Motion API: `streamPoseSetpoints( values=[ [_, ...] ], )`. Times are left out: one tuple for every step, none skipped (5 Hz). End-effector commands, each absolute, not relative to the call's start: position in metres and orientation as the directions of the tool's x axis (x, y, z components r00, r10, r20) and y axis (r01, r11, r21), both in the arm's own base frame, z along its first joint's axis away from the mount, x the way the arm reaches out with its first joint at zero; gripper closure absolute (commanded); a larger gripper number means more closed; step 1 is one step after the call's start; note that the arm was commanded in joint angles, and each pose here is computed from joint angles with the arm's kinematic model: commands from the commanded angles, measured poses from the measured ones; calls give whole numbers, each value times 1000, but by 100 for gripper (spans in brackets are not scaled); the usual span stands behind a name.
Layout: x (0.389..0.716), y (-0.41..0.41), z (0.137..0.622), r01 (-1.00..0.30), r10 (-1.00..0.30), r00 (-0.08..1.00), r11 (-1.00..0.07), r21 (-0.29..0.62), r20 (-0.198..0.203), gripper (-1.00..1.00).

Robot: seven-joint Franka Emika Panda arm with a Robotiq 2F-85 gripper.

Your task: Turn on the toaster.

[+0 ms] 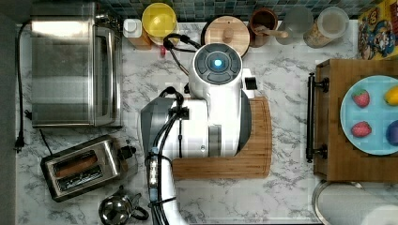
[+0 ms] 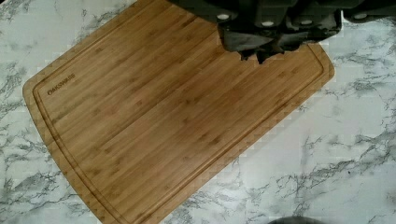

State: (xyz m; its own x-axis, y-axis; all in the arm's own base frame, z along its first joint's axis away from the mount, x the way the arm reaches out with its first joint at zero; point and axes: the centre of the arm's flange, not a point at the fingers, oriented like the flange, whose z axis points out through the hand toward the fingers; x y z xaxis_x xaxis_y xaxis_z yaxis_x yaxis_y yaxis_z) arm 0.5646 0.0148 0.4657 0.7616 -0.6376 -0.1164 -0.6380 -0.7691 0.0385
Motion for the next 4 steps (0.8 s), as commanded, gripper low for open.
streamPoseSetpoints(
  values=[
    [565,17,465,-619,-619,777,-784,35,-116,100],
    [555,51,454,-508,-507,855,-861,19,-111,100],
    [551,97,438,-369,-367,925,-929,4,-100,100],
    [537,129,442,-256,-253,965,-966,-37,-66,100]
  ],
)
